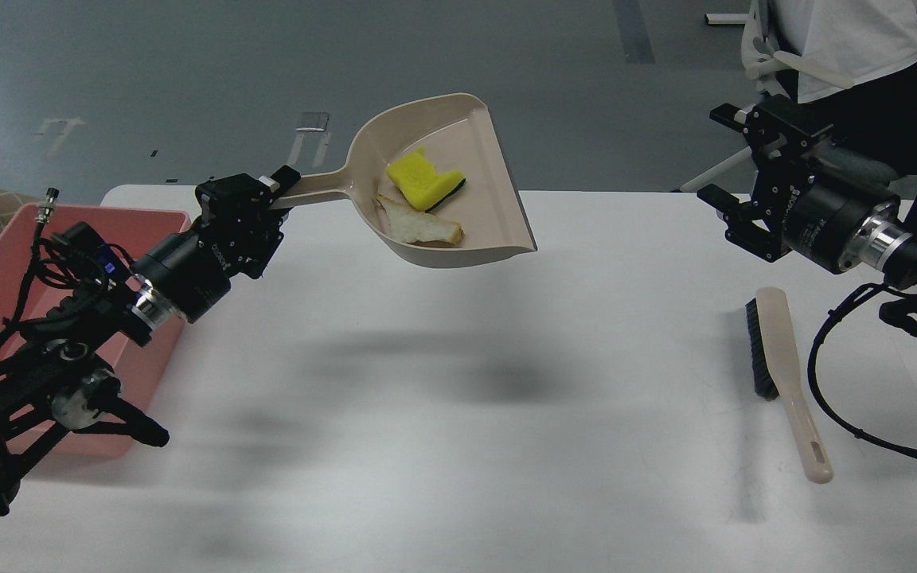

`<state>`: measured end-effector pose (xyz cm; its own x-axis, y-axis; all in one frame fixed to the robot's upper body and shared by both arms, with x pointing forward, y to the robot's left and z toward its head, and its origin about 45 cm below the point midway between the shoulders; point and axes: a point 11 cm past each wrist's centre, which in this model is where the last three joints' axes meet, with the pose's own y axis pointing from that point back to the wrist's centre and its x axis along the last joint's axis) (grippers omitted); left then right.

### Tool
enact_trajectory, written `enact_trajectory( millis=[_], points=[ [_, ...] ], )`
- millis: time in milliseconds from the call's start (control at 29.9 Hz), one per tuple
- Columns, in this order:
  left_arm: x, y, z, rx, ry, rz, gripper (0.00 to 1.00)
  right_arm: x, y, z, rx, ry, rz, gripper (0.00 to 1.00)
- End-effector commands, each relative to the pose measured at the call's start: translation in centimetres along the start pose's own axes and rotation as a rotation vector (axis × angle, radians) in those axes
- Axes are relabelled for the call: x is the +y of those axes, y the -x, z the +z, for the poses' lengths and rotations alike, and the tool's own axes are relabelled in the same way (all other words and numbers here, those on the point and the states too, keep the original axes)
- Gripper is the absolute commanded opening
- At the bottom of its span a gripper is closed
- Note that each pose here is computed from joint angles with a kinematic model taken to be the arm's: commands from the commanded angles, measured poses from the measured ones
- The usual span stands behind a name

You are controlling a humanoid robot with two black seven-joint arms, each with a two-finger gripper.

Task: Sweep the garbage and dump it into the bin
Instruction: 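Lift the dustpan with the left gripper over the pink bin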

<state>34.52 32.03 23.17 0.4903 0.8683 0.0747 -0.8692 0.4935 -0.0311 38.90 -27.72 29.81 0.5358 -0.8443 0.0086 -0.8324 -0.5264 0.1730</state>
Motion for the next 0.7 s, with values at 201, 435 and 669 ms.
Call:
enact_trajectory(
  millis=[201,435,669],
  points=[
    [1.9,-3.6,1.5,-0.045,-0.019,0.048,0.15,0.0,-2.3,0.4,-0.276,-0.229,0.079,1.0],
    [3.6,-6.3,4.0,-0.062,-0.002,0.061,0.15,0.4,-2.9,2.0,-0.338,-0.236,0.106,1.0],
    [6.7,-9.6,3.6,0.02,-0.038,0.139,0.15,0.4,-3.1,3.0,-0.355,-0.218,0.117,1.0]
  ],
)
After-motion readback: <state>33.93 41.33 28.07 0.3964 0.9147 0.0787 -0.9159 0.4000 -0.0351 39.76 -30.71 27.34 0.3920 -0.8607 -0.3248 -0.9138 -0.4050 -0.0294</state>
